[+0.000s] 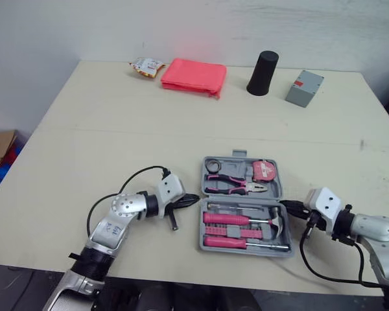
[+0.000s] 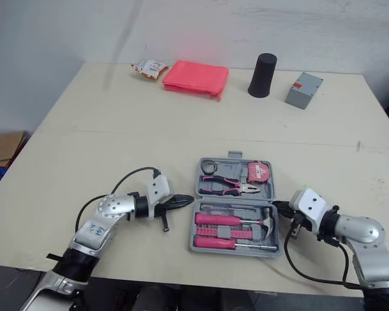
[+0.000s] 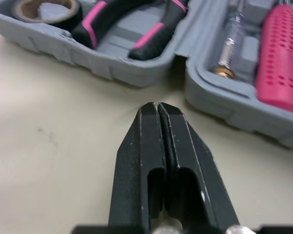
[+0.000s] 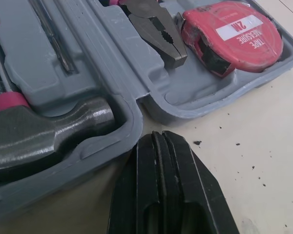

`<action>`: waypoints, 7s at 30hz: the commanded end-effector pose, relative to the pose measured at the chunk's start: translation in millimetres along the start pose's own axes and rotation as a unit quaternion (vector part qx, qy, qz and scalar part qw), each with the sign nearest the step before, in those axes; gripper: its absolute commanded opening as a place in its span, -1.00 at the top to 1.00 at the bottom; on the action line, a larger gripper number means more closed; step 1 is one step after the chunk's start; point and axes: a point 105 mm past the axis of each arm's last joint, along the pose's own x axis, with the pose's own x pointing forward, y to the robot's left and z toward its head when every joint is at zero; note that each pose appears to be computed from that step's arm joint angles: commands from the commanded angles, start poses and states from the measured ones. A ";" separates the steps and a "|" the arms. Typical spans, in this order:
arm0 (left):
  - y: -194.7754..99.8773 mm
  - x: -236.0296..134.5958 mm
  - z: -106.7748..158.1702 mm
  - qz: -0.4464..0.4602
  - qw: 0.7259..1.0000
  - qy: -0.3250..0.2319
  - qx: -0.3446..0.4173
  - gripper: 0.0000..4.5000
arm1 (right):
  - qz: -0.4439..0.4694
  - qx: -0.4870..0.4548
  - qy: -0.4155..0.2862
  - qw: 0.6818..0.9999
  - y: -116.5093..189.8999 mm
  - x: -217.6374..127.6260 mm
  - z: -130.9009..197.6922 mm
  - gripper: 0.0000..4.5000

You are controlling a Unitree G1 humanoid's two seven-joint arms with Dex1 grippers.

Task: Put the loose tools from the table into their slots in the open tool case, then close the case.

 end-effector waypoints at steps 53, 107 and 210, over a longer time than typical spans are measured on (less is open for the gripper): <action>104.3 -123.5 13.2 0.273 0.957 0.029 -0.090 -0.89 | -0.081 0.261 -0.028 0.961 -60.4 31.1 72.7 -1.00; 104.1 -38.0 37.2 0.273 0.926 0.060 -0.254 1.00 | -0.117 0.419 0.065 0.898 -56.1 128.0 120.7 0.99; -2.8 64.5 34.1 -0.196 0.960 0.099 0.175 0.98 | 0.005 0.010 -0.054 0.998 23.2 48.8 48.0 1.00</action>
